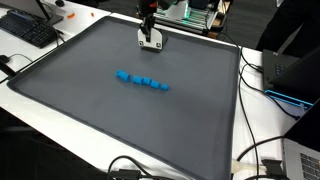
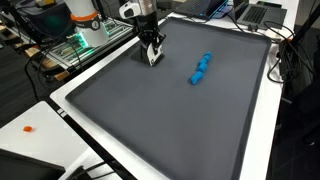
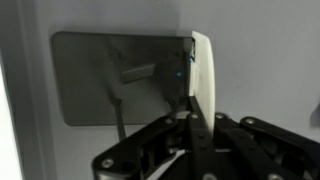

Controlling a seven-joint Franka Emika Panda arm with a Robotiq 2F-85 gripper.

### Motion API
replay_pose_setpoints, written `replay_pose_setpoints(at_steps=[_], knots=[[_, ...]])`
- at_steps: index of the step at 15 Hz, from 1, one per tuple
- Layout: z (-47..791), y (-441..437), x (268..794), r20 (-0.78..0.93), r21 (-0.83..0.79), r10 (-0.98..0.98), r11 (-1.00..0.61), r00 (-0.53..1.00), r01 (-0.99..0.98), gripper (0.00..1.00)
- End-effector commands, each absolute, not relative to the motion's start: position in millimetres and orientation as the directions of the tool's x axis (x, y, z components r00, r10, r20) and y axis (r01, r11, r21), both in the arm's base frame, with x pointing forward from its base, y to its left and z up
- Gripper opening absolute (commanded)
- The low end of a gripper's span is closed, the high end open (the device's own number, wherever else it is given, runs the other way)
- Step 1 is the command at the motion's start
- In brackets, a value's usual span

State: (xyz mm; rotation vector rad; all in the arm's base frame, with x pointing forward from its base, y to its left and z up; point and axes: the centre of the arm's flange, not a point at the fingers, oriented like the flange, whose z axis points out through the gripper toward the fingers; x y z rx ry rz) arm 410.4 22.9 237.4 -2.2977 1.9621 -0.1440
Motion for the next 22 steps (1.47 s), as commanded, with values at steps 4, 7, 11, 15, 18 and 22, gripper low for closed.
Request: replay_pose_setpoints(at_steps=[4, 7, 11, 15, 18, 22], knots=[[229.4, 26.9, 408.5, -0.002, -0.15, -0.99, -0.138, 0.14, -0.979, 0.01], [228.0, 27.1, 408.9, -0.008, -0.156, -0.991, -0.132, 0.135, -0.979, 0.01], [224.1, 27.9, 410.0, -0.012, -0.162, -0.991, -0.128, 0.132, -0.978, 0.01], [219.4, 28.1, 411.2, -0.037, -0.148, -0.993, -0.105, 0.112, -0.983, 0.01], [221.3, 24.8, 410.1, -0.043, -0.145, -0.994, -0.091, 0.098, -0.985, 0.01], [221.7, 25.7, 412.1, -0.042, -0.149, -0.987, -0.146, 0.154, -0.978, 0.01]])
